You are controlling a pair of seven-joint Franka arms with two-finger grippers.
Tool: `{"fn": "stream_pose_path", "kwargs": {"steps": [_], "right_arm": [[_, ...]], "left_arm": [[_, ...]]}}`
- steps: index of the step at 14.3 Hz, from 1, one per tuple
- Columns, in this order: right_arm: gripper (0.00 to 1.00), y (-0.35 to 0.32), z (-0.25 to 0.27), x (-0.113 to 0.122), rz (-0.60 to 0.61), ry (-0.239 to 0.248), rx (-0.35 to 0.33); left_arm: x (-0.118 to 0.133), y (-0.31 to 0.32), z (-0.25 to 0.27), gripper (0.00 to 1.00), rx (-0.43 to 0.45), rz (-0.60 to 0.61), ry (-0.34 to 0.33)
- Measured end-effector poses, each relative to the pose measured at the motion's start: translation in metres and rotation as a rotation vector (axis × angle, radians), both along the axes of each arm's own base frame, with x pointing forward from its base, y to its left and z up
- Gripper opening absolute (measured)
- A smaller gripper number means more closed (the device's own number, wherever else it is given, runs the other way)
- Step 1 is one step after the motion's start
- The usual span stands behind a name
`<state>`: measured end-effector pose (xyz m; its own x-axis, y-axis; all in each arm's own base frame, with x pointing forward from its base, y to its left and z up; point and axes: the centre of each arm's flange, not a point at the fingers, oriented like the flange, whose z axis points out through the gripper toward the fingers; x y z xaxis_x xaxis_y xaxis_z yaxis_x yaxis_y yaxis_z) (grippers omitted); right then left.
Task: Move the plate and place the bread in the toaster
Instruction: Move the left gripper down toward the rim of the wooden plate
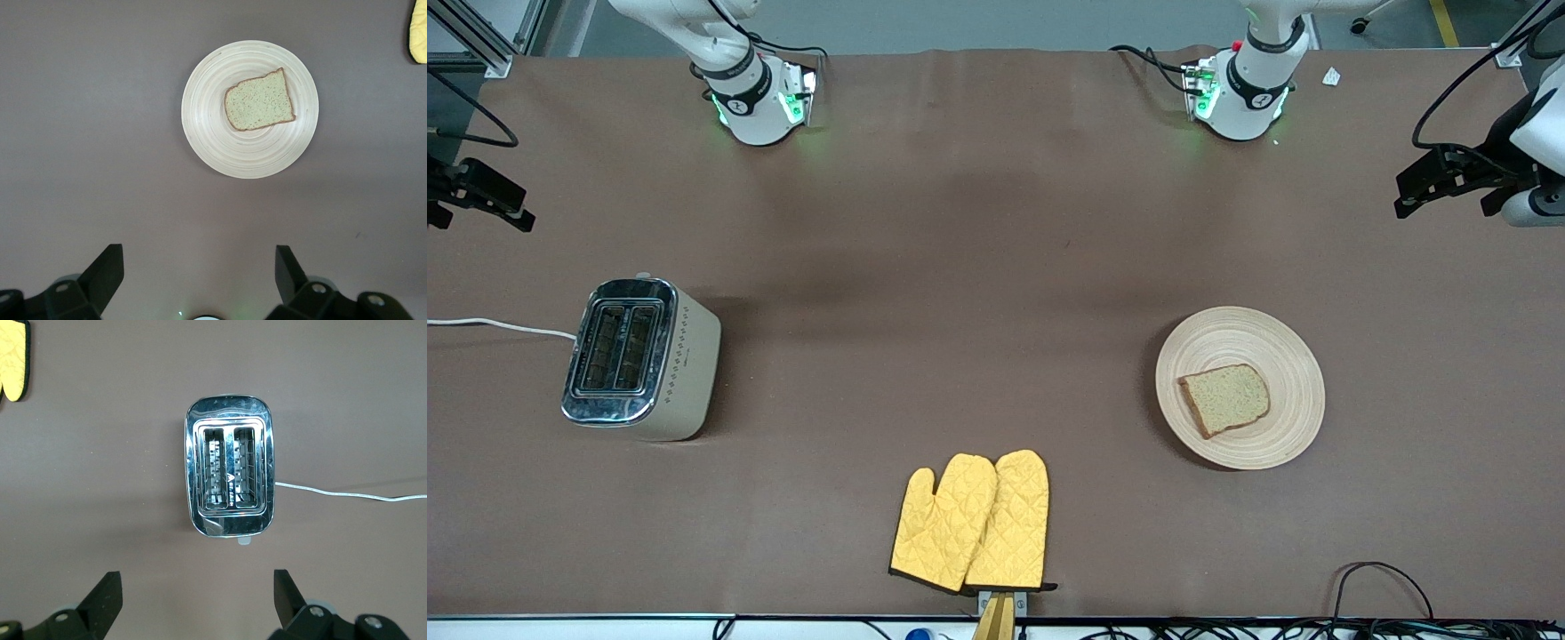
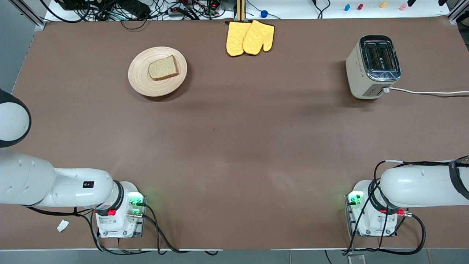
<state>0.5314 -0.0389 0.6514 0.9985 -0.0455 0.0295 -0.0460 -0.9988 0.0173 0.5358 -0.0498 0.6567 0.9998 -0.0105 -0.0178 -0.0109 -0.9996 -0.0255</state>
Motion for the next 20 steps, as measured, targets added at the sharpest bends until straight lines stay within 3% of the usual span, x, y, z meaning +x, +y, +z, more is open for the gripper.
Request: {"fn": "stream_pose_path", "kwargs": {"steps": [5, 9, 15, 20], "right_arm": [[1.0, 0.0, 0.0, 0.0, 0.0, 0.0, 0.0], [1.0, 0.0, 0.0, 0.0, 0.0, 0.001, 0.0], [1.0, 0.0, 0.0, 0.0, 0.0, 0.001, 0.0], [1.0, 0.0, -0.001, 0.0, 0.0, 0.002, 0.0]], "left_arm": [[0.003, 0.001, -0.005, 1.0, 0.0, -0.003, 0.01], [0.046, 0.017, -0.047, 1.0, -0.015, -0.048, 0.016], [0.124, 0.075, -0.172, 1.0, -0.23, 0.086, 0.016], [0.157, 0.122, -0.294, 1.0, -0.372, 0.12, 0.034]]}}
